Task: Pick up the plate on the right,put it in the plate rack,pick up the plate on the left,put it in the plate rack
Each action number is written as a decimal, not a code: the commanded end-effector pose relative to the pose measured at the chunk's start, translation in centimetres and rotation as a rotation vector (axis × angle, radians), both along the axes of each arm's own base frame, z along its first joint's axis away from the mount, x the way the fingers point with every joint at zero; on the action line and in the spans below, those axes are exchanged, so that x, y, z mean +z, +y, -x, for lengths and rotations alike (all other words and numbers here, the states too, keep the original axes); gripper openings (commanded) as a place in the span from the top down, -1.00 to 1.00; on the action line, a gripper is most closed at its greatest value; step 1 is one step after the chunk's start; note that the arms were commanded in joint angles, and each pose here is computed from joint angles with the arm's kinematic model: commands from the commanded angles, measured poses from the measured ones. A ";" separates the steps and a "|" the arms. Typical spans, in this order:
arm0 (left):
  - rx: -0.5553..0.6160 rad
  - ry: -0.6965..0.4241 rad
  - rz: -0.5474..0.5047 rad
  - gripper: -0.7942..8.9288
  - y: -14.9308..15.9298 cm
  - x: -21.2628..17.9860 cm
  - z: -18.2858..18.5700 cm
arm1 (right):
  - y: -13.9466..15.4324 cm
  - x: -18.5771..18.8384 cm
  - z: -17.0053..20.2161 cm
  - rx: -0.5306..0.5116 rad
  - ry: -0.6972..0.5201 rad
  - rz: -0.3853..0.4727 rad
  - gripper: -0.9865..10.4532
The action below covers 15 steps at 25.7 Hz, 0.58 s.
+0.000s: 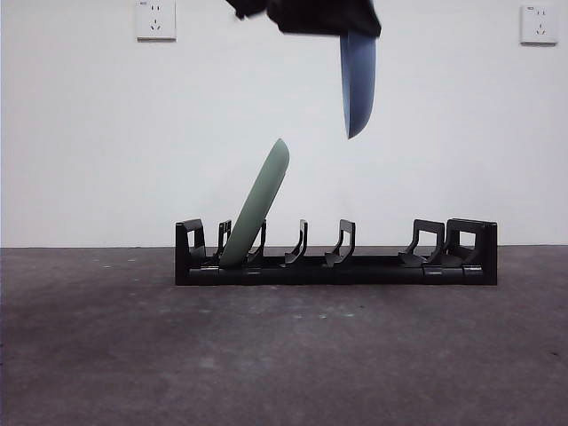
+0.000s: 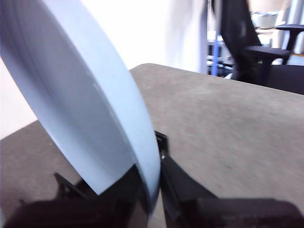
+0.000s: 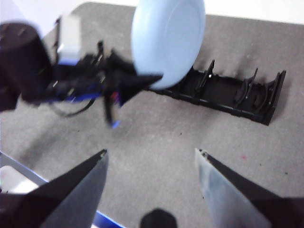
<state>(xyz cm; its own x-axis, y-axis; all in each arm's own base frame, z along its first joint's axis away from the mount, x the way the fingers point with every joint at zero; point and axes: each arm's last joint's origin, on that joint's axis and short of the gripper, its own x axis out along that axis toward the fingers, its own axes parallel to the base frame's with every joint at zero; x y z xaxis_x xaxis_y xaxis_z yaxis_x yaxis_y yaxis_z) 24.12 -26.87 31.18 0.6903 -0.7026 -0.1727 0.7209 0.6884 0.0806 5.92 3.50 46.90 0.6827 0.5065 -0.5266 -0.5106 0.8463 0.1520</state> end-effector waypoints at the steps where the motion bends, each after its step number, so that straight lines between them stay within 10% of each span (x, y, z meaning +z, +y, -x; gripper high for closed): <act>1: 0.028 -0.012 0.022 0.85 -0.7 0.6 -1.8 | 0.0 -0.2 0.1 -0.001 0.008 0.001 0.28; 15: 0.116 0.133 -0.133 0.85 -1.8 -6.8 -8.8 | -0.1 -0.4 0.2 0.010 0.022 0.029 0.28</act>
